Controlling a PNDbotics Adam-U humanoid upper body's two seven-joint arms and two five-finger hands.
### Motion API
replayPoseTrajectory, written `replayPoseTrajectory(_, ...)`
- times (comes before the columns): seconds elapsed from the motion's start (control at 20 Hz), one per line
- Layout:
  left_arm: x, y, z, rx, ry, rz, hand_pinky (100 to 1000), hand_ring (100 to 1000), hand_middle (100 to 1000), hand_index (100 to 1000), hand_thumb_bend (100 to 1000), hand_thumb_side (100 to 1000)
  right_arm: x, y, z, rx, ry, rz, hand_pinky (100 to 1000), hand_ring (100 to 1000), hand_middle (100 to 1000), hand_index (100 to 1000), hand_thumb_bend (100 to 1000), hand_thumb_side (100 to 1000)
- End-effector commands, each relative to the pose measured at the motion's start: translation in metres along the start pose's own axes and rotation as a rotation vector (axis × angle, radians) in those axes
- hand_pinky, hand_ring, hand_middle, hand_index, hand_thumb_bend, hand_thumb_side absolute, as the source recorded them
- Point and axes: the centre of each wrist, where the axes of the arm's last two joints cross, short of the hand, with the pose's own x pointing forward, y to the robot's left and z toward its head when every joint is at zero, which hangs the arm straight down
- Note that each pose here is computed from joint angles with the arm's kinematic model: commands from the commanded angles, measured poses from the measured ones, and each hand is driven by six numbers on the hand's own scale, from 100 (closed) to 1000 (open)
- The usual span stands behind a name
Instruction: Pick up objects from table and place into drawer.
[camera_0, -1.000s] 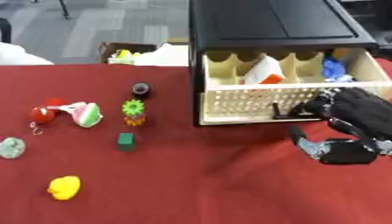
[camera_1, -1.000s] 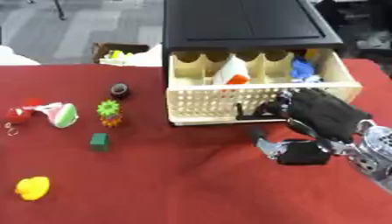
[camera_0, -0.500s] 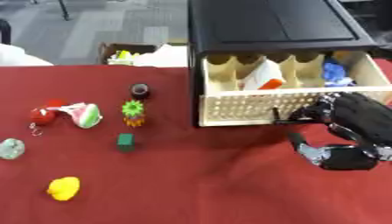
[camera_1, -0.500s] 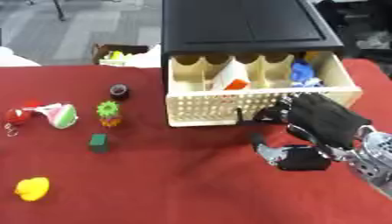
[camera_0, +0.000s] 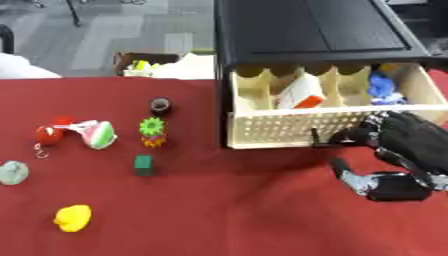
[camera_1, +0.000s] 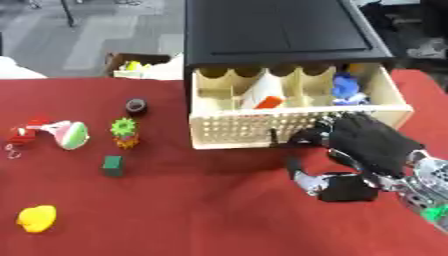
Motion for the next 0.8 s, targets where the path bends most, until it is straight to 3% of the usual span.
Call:
replayPoseTrajectory(0.05,0.006,0.001,-0.004,-0.002,-0.027,0.003,657,543,677,743,100,807,0.000,0.006,0.001,0.019,0.001,-0.037,100,100,100,719,100,1000)
replayPoseTrajectory(0.35,0.006,0.001,-0.004,-0.005,-0.028,0.000,657,543,678,743,100,807,-0.008,-0.009,-0.003,-0.023,0.028,-0.073,100,100,100,714,100,1000)
replayPoseTrajectory(0.8,0.006,0.002,-0.004,-0.008,-0.030,0.000,658,544,679,743,100,807,-0.013,-0.021,-0.005,-0.046,0.037,-0.054,100,100,100,714,100,1000)
